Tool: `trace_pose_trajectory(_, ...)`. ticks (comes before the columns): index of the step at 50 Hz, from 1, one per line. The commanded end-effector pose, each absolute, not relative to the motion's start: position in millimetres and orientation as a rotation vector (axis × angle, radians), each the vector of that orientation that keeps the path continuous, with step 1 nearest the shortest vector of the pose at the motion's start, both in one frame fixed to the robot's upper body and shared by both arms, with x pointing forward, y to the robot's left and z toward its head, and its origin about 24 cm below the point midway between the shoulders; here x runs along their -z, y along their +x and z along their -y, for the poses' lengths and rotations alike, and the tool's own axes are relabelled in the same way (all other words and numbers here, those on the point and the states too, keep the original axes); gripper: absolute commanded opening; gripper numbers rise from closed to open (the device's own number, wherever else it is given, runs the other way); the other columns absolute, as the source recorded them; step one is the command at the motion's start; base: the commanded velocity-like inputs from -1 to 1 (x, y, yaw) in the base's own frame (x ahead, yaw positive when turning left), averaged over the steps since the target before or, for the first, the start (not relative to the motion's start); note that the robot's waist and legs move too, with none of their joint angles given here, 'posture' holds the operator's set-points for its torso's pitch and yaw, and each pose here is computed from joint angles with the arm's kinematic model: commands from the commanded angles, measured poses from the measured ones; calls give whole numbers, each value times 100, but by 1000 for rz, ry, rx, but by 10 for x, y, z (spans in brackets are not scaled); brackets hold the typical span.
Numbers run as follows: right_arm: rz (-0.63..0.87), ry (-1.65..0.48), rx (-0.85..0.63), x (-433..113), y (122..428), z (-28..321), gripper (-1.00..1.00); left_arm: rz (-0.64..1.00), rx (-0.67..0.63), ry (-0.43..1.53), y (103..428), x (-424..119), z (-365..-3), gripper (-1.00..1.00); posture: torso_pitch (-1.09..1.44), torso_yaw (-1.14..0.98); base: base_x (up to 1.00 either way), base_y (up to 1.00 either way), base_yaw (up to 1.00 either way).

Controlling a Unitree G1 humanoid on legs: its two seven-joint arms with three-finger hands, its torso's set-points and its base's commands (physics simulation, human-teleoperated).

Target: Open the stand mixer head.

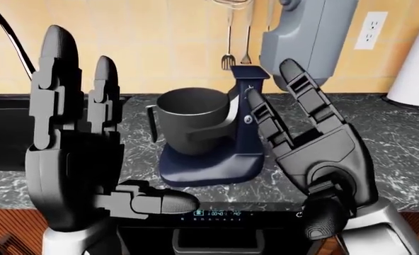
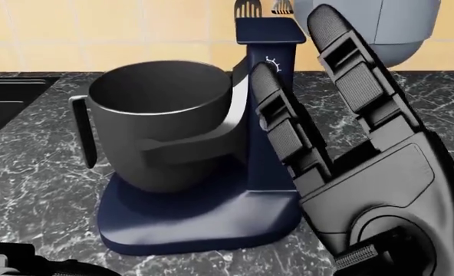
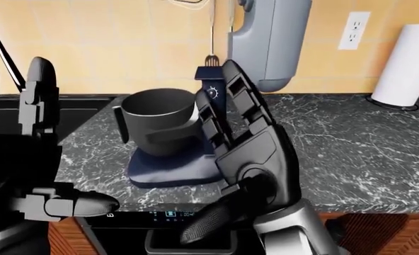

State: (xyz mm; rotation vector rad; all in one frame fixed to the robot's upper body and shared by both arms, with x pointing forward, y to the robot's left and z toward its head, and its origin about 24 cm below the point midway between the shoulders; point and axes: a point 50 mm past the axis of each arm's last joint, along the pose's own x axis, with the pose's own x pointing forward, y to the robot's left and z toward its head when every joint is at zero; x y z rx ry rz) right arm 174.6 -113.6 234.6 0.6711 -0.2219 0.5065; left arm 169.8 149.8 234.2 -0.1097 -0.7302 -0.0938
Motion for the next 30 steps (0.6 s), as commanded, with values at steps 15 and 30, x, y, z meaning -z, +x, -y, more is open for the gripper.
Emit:
trace_pose_trajectory(15, 328, 791, -615, -2573, 1678, 1209, 100, 776, 95, -108, 1667, -2411, -1507, 100, -37, 0, 0, 0, 0)
trace_pose_trajectory(30, 329, 792, -614, -2580, 1678, 1214, 100, 775, 101, -106, 1662, -2399, -1497, 100, -37, 0, 0, 0, 0)
